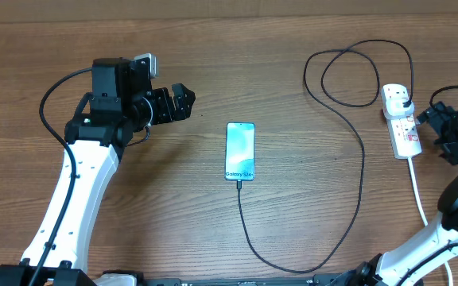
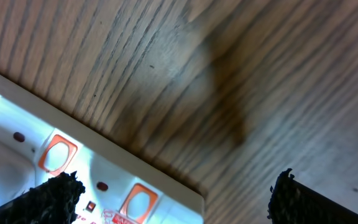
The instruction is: Plug charger to phone and switch on socket
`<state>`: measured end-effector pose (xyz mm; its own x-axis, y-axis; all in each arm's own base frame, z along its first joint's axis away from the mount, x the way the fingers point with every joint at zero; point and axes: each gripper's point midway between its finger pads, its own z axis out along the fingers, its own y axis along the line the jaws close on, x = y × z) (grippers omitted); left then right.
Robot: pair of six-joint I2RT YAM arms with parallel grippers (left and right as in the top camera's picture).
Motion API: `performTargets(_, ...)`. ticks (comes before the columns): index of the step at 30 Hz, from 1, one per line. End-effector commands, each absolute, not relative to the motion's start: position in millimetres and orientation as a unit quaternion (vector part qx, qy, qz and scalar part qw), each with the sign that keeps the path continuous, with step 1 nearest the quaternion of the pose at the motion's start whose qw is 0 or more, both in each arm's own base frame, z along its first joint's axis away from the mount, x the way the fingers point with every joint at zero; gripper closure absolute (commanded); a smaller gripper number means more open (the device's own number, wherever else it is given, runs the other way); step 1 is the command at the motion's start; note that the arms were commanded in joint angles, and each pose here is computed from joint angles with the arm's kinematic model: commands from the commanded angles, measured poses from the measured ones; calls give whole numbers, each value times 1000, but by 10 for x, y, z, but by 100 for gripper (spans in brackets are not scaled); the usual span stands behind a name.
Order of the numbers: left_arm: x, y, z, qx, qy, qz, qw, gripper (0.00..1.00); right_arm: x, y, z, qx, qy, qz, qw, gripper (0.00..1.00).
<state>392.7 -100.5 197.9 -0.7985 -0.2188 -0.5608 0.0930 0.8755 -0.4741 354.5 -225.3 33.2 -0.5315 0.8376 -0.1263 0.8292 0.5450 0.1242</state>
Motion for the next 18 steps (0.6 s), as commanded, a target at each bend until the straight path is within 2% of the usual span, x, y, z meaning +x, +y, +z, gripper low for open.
performTargets(1,3941,-983,2040,-36,913,-246,324,1,3574,-2211,223,475,876,34,79,0)
performTargets(18,3941,-983,2040,-36,913,-246,324,0,3789,-2239,158,467,875,54,113,0)
